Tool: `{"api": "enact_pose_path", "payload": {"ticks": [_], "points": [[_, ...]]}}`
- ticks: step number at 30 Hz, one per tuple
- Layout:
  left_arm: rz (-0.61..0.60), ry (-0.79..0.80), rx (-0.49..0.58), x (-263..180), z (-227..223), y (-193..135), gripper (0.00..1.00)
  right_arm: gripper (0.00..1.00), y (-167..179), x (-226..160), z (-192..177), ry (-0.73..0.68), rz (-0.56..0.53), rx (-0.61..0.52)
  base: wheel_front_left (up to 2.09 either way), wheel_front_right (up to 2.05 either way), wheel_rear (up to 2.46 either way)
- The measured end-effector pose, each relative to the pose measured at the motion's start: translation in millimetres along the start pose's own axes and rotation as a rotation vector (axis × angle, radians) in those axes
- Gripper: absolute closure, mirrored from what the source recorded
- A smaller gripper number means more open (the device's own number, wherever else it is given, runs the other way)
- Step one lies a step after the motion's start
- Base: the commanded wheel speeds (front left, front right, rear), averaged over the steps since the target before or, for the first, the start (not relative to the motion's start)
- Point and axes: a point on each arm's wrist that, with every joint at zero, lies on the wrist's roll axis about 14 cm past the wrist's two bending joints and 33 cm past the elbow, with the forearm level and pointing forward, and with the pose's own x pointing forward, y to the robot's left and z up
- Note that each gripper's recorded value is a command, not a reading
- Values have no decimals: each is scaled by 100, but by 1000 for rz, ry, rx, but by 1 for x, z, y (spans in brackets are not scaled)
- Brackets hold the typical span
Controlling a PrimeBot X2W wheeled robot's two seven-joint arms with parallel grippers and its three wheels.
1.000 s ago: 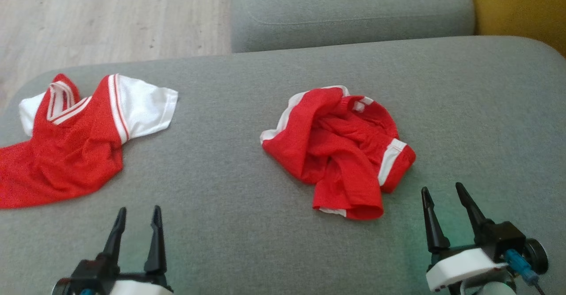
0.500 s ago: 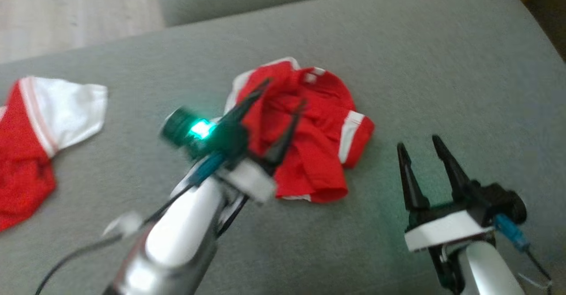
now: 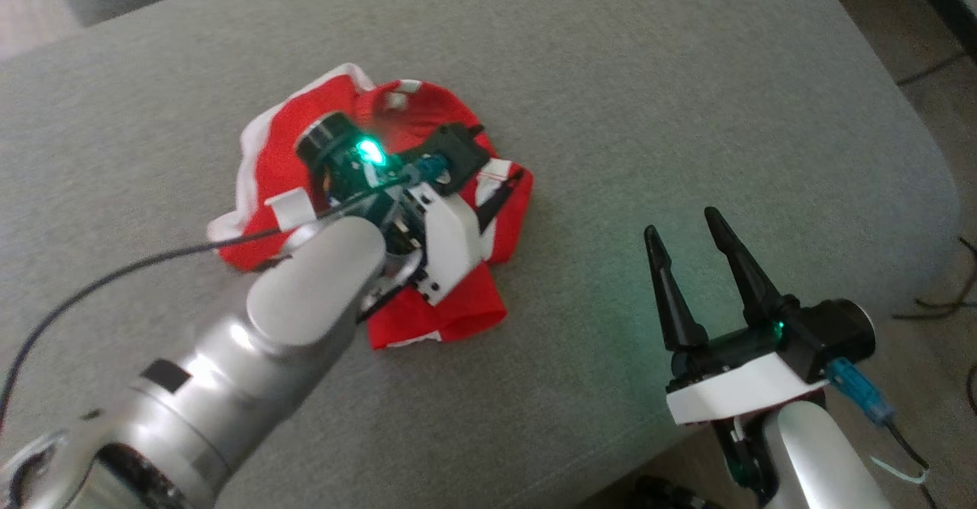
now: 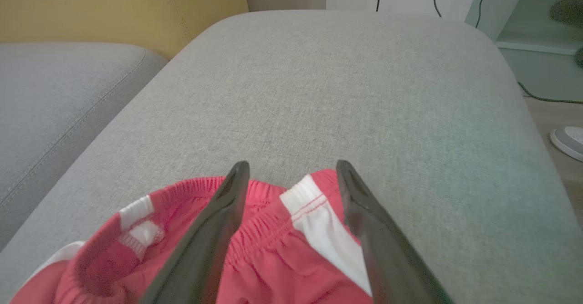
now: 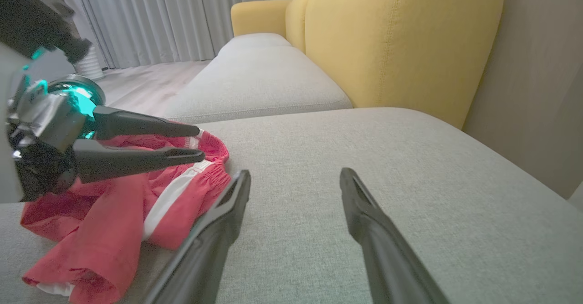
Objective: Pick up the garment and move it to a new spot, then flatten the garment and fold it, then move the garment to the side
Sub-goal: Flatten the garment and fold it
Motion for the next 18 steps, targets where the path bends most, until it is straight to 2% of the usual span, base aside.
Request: {"api": "enact_pose_path", "payload": {"ticks": [7,13,18], "points": [[-20,74,-20,13,-23,8,0,0,-8,-4,-4,19,-28,-8,0,0,0],[-61,185,-44,5,-46,-8,0,0,-3,-2,-2,9,-14,-1,0,0,0],[-74,197,-48,3,-52,-12,0,0,-1,-1,-2,8,-6,6,0,0,0]]}}
